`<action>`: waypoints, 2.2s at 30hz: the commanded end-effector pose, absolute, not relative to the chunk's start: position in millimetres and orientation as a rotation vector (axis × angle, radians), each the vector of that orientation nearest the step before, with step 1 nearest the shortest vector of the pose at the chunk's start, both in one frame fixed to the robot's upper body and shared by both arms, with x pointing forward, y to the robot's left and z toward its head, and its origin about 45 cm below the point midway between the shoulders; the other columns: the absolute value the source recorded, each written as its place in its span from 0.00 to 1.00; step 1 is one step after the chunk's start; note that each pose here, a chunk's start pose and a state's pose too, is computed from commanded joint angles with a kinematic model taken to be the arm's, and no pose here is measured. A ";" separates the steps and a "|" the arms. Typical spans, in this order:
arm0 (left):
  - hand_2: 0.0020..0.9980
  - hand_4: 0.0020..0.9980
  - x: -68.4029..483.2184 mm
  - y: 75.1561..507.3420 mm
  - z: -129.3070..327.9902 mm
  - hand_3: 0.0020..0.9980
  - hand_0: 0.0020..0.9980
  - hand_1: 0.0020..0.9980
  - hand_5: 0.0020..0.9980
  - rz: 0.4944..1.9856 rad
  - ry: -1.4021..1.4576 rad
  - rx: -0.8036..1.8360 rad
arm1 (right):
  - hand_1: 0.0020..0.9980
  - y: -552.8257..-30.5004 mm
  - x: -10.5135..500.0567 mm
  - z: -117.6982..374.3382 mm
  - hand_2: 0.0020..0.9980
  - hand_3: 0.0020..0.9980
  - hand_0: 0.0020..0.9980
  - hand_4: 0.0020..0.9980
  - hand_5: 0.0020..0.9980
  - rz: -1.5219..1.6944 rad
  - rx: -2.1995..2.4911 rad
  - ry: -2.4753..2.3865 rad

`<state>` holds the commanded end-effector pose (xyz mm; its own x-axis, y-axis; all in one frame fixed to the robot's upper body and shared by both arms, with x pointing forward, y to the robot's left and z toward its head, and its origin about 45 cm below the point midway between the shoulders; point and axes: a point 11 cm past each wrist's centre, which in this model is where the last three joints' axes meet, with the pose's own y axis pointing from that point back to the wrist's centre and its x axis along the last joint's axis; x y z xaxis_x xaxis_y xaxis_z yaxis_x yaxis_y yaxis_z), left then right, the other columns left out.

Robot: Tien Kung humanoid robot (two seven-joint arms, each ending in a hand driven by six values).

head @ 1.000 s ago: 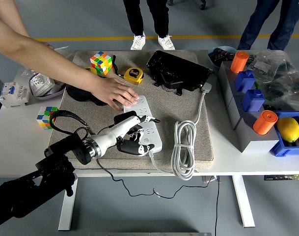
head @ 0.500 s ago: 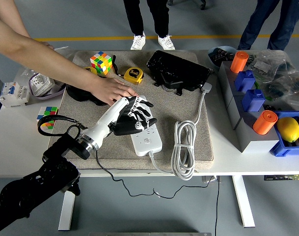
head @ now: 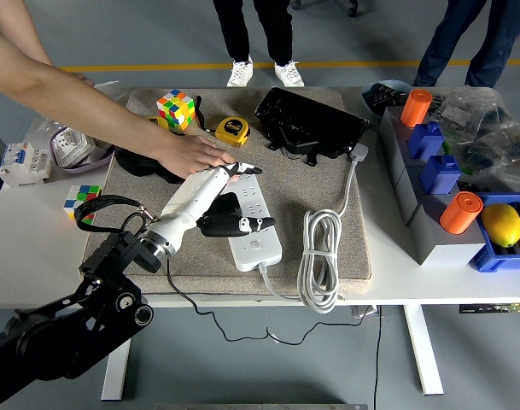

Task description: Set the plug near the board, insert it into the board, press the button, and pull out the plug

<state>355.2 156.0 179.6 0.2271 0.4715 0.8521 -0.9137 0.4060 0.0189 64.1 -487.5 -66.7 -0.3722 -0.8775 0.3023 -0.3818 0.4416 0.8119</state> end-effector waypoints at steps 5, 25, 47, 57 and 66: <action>0.74 1.00 363.8 159.3 174.9 0.75 0.67 0.69 0.45 1.031 -0.975 0.704 | 0.61 -489.0 64.5 -65.9 0.57 0.54 0.61 0.71 0.22 -0.836 1.058 -1.944; 0.59 0.93 383.2 173.6 155.8 0.63 0.53 0.60 0.40 1.032 -0.964 0.884 | 0.61 -491.7 63.0 -64.5 0.57 0.54 0.61 0.71 0.22 -0.828 1.057 -1.940; 0.48 0.77 390.0 177.9 144.8 0.54 0.35 0.48 0.17 1.007 -0.966 0.963 | 0.61 -489.8 63.9 -65.3 0.57 0.54 0.61 0.71 0.21 -0.833 1.057 -1.949; 0.37 0.74 389.7 176.8 146.7 0.53 0.28 0.42 0.09 1.013 -0.993 0.938 | 0.61 -488.7 64.3 -65.7 0.57 0.54 0.61 0.71 0.21 -0.834 1.059 -1.950; 0.33 0.76 388.1 175.2 148.2 0.51 0.26 0.39 0.09 1.013 -1.000 0.897 | 0.61 -488.6 62.5 -66.1 0.57 0.54 0.61 0.71 0.21 -0.838 1.054 -1.952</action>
<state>388.1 175.2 148.2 0.2045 0.2466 0.9473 -0.9505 0.2814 0.1319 62.5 -488.6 -66.1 -0.3784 -0.8744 0.3036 -0.3824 0.4464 0.8090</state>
